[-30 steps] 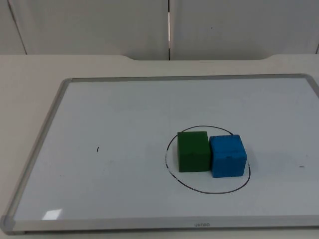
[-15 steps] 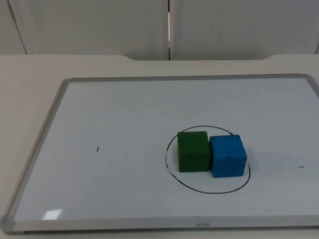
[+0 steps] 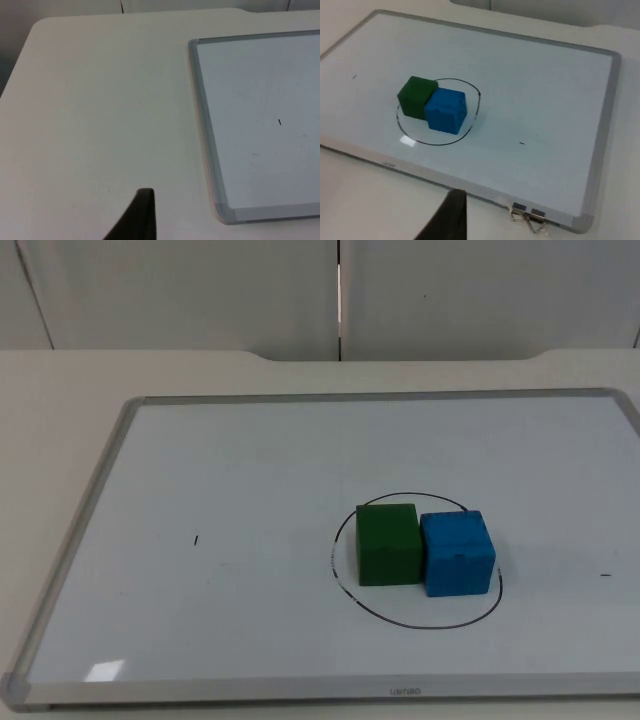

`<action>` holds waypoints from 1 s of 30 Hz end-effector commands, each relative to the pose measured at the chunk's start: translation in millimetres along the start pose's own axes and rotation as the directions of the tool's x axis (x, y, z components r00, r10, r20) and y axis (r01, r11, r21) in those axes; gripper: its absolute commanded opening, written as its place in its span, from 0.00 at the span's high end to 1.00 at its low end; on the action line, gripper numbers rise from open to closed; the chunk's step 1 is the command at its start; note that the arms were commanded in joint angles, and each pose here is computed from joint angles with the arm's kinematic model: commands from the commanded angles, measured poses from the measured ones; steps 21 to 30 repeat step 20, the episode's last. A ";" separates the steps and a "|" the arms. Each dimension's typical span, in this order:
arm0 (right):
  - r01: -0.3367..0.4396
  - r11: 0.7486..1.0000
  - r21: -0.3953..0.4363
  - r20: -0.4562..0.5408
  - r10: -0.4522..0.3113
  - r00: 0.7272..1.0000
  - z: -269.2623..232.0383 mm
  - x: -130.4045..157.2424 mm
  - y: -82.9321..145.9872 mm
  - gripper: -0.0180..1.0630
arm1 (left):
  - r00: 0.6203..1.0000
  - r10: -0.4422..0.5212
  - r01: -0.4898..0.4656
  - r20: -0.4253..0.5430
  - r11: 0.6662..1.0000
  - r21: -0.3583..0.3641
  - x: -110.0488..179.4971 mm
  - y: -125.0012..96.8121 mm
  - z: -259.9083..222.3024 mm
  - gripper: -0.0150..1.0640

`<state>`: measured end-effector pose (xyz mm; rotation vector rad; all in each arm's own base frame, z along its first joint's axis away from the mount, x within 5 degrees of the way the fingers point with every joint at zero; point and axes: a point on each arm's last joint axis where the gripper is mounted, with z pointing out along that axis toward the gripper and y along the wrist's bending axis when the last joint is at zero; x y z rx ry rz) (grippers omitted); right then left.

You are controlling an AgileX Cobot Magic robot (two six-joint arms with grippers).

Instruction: Push the two cubes into the marked area.

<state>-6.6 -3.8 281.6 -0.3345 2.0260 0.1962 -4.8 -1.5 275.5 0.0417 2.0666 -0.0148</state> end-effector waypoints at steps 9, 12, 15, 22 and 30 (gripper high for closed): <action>-0.104 0.976 0.190 0.009 0.104 0.995 0.7 1.4 1.8 0.01 | 1.000 -0.003 0.003 0.002 1.000 -0.011 0.9 0.7 0.4 0.01; -0.112 0.972 0.206 0.011 0.112 0.994 0.7 1.4 1.9 0.01 | 1.000 -0.003 0.003 0.002 1.000 -0.011 0.9 0.7 0.4 0.01; -0.115 0.971 0.212 0.012 0.115 0.993 0.7 1.4 2.0 0.01 | 1.000 -0.003 0.003 0.002 1.000 -0.011 0.9 0.7 0.4 0.01; -0.142 0.954 0.264 0.018 0.142 0.990 0.7 1.4 2.4 0.01 | 1.000 -0.003 0.003 0.002 1.000 -0.011 0.9 0.7 0.4 0.01; -0.142 0.954 0.264 0.018 0.142 0.990 0.7 1.4 2.4 0.01 | 1.000 -0.003 0.003 0.002 1.000 -0.011 0.9 0.7 0.4 0.01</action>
